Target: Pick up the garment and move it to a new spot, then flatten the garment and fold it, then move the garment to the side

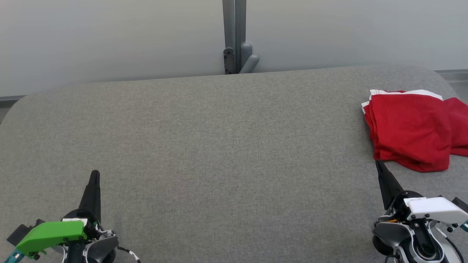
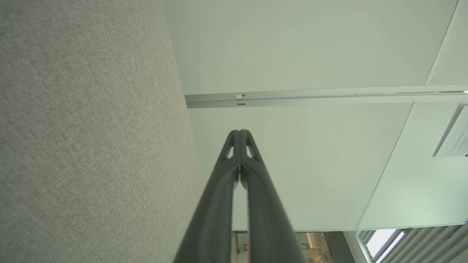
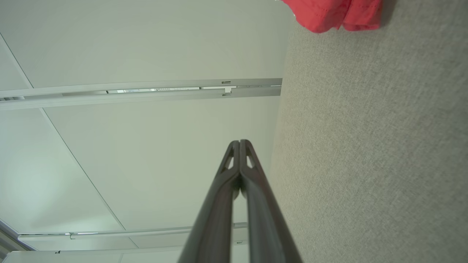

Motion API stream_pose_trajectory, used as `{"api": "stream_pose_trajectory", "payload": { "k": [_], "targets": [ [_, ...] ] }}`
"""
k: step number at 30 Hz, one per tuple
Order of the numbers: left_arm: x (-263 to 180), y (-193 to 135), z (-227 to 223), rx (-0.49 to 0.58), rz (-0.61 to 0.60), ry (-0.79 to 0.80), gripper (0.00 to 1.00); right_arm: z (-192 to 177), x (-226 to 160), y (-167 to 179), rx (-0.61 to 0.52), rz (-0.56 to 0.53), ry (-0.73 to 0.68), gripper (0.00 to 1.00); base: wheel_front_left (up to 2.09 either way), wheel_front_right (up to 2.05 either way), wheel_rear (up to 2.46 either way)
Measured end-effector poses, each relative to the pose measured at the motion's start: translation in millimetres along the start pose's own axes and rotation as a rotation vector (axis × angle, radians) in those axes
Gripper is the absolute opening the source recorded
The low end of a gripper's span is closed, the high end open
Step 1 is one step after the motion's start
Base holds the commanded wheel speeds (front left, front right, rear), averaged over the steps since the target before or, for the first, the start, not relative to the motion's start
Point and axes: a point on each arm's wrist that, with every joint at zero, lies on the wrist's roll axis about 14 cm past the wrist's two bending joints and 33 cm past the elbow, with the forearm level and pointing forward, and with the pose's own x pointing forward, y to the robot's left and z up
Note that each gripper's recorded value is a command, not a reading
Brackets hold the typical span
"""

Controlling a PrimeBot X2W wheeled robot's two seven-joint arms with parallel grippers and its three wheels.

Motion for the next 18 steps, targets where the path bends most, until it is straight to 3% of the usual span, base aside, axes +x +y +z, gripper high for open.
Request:
{"api": "stream_pose_trajectory", "payload": {
  "k": [18],
  "targets": [
    [0.0, 0.0, 0.0, 0.000, 0.000, 0.000, 0.00, 0.0, 0.0, 0.0, 0.000, 0.000, 0.000, 0.00, 0.00, 0.00, 0.00]
  ]
}}
